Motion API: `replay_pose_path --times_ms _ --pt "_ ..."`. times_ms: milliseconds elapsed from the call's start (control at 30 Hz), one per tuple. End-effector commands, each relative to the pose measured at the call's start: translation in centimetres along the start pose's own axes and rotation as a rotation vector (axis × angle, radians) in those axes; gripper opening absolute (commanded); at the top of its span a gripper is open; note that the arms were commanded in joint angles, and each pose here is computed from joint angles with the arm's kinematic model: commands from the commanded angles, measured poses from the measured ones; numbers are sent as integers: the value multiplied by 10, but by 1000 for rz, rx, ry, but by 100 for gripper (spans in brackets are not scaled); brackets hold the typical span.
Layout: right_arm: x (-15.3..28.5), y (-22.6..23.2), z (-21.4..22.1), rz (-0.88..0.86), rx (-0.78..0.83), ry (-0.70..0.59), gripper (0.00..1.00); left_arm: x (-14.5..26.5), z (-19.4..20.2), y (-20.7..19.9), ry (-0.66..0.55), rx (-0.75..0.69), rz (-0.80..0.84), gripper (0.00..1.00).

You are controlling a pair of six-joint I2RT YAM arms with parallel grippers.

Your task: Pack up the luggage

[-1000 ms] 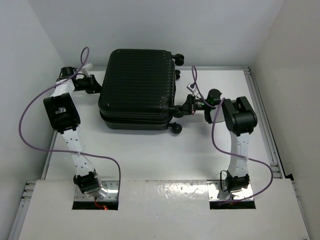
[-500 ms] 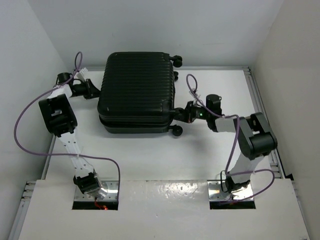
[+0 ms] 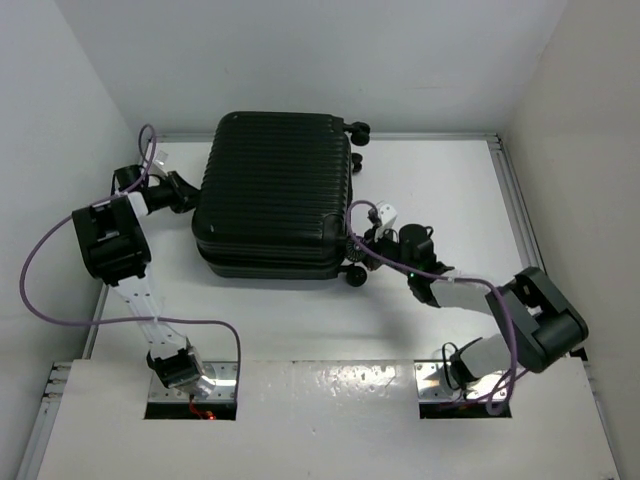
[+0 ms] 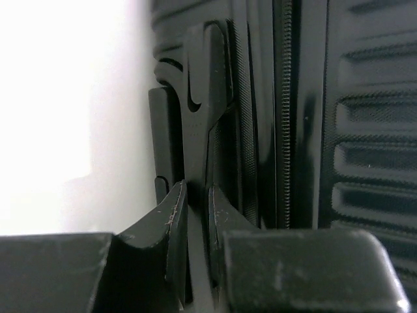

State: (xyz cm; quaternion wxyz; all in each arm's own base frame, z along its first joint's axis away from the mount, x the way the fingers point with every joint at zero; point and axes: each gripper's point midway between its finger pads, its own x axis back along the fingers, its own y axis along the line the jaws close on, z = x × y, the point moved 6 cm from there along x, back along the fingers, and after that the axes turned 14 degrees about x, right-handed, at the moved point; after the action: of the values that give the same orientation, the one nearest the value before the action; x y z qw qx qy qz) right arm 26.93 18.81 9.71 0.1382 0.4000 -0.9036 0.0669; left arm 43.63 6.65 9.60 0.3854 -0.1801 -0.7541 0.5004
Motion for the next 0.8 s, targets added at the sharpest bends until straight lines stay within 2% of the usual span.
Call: replay_pose_path --times_ms 0,167,200,367,433,467,533,567,600,633,667,700,733,767 --pt "-3 23 -15 27 148 -34 0 -5 69 13 127 388 -66 0" --pt "22 42 -8 -24 172 23 0 1 84 3 139 375 -49 0" --pt "25 44 -1 -23 138 65 0 3 86 2 139 375 -49 0" --pt "15 24 -23 71 -19 77 0 -5 99 0 179 335 -40 0" --pt "1 6 -37 122 -104 62 0 -10 105 -5 185 347 -32 0" --pt "-4 0 -44 132 -113 37 0 -13 97 -8 156 313 -8 0" --pt "-20 -18 -51 157 -153 22 0 -24 99 -13 138 348 -5 0" --pt "-27 -27 -68 167 -152 -23 0 -27 86 -19 85 303 34 0" --pt "-35 -39 -63 190 -180 -12 0 -36 83 -22 76 396 45 0" --pt "-44 -55 -70 214 -216 -28 0 -44 79 -25 43 416 65 0" --pt "-52 -78 -74 245 -223 -35 0 -51 64 -37 -13 362 134 0" --pt "-58 -92 -93 261 -220 -81 0 -62 58 -33 -23 383 144 0" --pt "-59 -122 -79 303 -237 -54 0 -76 53 -43 -28 390 171 0" --pt "-62 -138 -92 317 -219 -83 0 -86 35 -60 -53 345 222 0"
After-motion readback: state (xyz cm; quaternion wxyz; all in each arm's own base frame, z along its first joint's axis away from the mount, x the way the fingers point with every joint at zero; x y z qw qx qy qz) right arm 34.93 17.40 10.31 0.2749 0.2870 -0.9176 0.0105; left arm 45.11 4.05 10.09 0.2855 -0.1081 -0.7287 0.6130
